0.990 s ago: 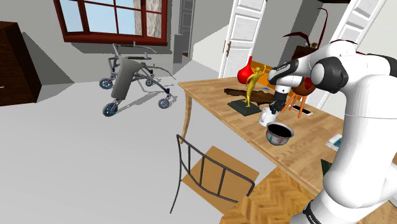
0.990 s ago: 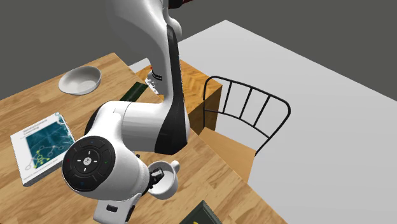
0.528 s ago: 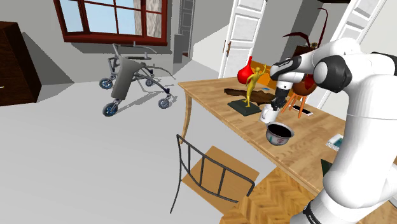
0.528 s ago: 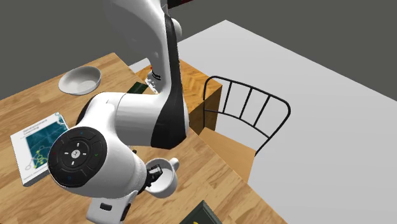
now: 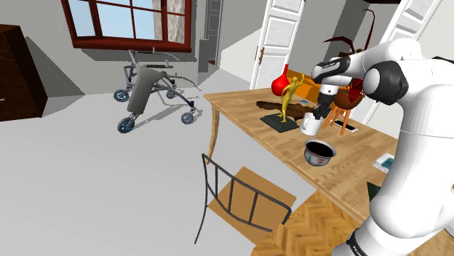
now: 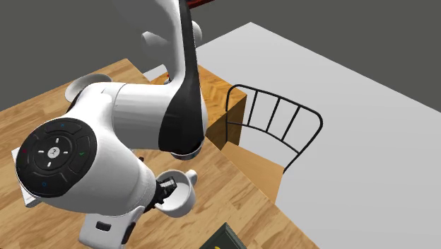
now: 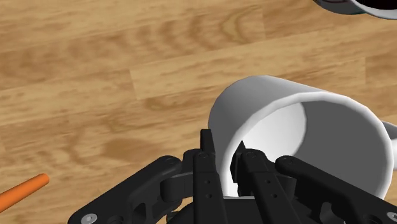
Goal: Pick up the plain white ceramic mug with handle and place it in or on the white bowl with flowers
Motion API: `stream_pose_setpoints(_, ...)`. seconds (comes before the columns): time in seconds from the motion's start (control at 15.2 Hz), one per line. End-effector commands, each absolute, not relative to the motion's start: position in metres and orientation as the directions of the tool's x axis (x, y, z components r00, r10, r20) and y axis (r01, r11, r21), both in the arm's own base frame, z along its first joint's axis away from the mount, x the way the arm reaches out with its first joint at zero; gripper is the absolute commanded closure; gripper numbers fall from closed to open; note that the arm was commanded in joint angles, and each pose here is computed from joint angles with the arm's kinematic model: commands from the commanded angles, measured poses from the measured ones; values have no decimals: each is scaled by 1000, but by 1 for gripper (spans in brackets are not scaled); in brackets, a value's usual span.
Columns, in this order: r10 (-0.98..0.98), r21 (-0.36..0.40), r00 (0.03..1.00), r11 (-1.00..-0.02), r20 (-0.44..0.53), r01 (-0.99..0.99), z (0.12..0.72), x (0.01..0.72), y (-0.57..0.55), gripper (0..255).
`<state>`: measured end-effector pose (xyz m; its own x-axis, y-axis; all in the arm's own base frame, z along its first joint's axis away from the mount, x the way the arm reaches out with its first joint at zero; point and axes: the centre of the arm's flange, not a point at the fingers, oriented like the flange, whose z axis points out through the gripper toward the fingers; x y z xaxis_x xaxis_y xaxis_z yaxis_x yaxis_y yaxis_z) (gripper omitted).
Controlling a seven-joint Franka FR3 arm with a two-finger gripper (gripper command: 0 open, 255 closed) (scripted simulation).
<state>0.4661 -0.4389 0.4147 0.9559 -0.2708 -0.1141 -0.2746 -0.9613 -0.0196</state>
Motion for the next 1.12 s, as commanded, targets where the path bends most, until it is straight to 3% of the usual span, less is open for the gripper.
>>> stream_pose_setpoints(0.0,-271,-20,956,-961,-114,-275,425,467,-439,255)
stream_pose_setpoints(1.06,-271,-20,956,-961,-114,-275,510,467,-439,255)
